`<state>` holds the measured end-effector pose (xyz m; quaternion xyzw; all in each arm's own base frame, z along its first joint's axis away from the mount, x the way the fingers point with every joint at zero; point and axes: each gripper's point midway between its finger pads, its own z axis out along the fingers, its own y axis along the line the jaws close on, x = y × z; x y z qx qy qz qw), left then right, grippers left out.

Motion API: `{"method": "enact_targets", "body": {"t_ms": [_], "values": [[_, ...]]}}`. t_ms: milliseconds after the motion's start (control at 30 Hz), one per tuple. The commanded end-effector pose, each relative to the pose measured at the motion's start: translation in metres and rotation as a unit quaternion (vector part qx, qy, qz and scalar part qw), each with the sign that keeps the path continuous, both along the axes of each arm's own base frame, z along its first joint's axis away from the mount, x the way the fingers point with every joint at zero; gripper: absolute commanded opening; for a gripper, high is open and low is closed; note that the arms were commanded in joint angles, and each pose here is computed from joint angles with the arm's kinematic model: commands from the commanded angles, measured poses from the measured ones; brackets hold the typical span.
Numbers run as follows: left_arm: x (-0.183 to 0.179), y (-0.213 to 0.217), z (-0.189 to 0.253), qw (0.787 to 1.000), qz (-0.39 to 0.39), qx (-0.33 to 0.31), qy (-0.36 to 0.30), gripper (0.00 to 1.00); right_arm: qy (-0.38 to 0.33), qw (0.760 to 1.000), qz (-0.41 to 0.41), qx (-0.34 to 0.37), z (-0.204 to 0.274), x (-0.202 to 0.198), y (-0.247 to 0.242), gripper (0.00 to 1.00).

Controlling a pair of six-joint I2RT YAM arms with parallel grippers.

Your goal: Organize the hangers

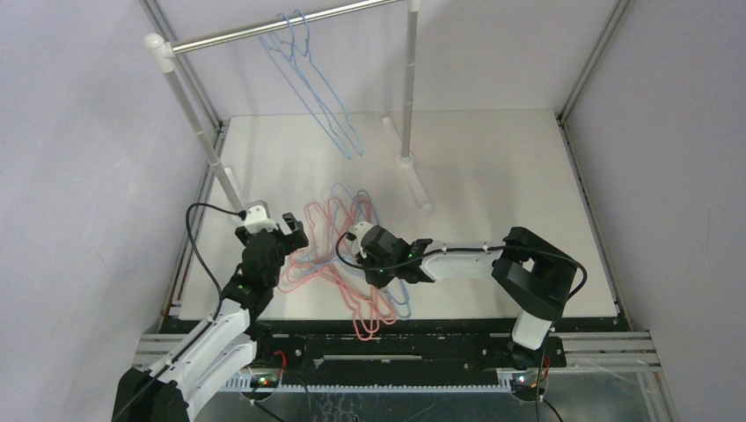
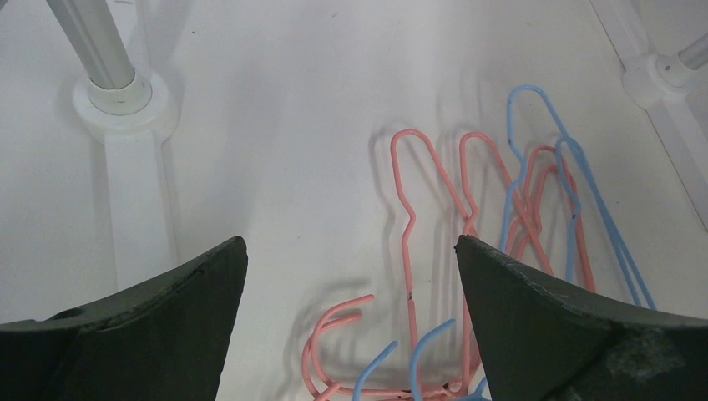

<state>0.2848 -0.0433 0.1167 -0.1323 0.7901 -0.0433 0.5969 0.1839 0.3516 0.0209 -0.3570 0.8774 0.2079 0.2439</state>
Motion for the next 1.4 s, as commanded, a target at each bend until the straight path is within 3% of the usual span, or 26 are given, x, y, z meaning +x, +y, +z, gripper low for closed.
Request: {"method": "enact_targets", "body": {"t_ms": [0, 367, 667, 1067, 1367], "values": [[0.004, -0.003, 0.007, 1.000, -0.001, -0.009, -0.018, 0.99, -0.026, 0.999, -0.007, 0.034, 0.039, 0.007, 0.002, 0.11], [0.004, -0.002, 0.008, 1.000, -0.001, -0.008, -0.020, 0.99, -0.042, 0.996, -0.028, 0.078, 0.096, 0.020, -0.024, 0.12], [0.003, -0.002, 0.010, 1.000, -0.001, -0.010, -0.023, 0.99, -0.023, 0.997, -0.049, 0.048, 0.063, 0.024, -0.031, 0.23], [0.003, -0.002, 0.010, 1.000, -0.002, -0.010, -0.024, 1.00, -0.029, 0.997, -0.041, 0.051, 0.056, 0.035, -0.011, 0.36], [0.002, -0.002, 0.010, 1.000, -0.001, -0.010, -0.025, 0.99, -0.014, 0.998, -0.038, 0.049, 0.037, 0.054, 0.007, 0.37]]}}
